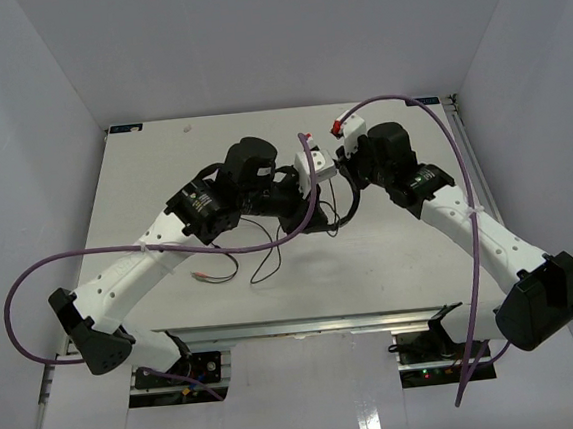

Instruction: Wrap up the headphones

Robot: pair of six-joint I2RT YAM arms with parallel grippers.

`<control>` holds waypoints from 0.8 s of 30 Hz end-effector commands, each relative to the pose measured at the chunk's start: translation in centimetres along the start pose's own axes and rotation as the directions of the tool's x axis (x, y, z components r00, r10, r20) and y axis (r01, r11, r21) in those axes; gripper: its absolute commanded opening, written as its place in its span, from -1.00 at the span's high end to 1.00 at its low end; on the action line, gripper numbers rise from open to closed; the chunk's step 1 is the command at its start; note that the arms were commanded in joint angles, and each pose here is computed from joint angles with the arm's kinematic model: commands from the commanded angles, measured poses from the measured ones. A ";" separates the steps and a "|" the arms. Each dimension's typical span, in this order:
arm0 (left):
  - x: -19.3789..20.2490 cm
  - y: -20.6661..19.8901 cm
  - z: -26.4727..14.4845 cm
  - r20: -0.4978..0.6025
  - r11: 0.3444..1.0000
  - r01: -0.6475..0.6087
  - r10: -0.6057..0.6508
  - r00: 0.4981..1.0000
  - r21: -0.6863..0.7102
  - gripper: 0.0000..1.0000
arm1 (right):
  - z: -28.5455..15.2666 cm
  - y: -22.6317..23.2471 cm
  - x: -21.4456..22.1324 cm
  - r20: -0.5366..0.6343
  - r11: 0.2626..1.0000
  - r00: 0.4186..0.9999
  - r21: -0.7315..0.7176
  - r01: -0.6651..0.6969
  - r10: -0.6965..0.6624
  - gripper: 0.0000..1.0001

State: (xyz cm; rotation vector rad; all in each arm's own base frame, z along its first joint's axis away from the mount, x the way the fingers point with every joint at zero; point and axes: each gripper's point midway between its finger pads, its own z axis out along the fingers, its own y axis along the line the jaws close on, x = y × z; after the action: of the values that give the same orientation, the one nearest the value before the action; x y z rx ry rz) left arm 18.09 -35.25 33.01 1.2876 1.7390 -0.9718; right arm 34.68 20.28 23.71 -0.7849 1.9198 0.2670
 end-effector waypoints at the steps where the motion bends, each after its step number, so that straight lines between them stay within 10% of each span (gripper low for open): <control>1: 0.9 -0.4 0.0 -0.018 1.000 -0.012 0.013 1.000 0.023 0.88 | -1.0 -0.4 -5.3 0.151 1.000 0.988 -0.013 -0.021 0.022 0.85; 24: -1.1 5.6 -1.6 0.025 0.969 -0.034 0.042 0.999 -0.244 0.92 | -2.8 1.2 -1.3 0.150 0.986 0.976 -0.033 0.163 -0.157 0.85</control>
State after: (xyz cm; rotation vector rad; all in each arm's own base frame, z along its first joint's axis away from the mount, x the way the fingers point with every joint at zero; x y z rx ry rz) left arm 21.24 -33.90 31.45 1.2275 1.7913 -0.8018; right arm 32.60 19.45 22.01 -0.9112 1.8798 0.2408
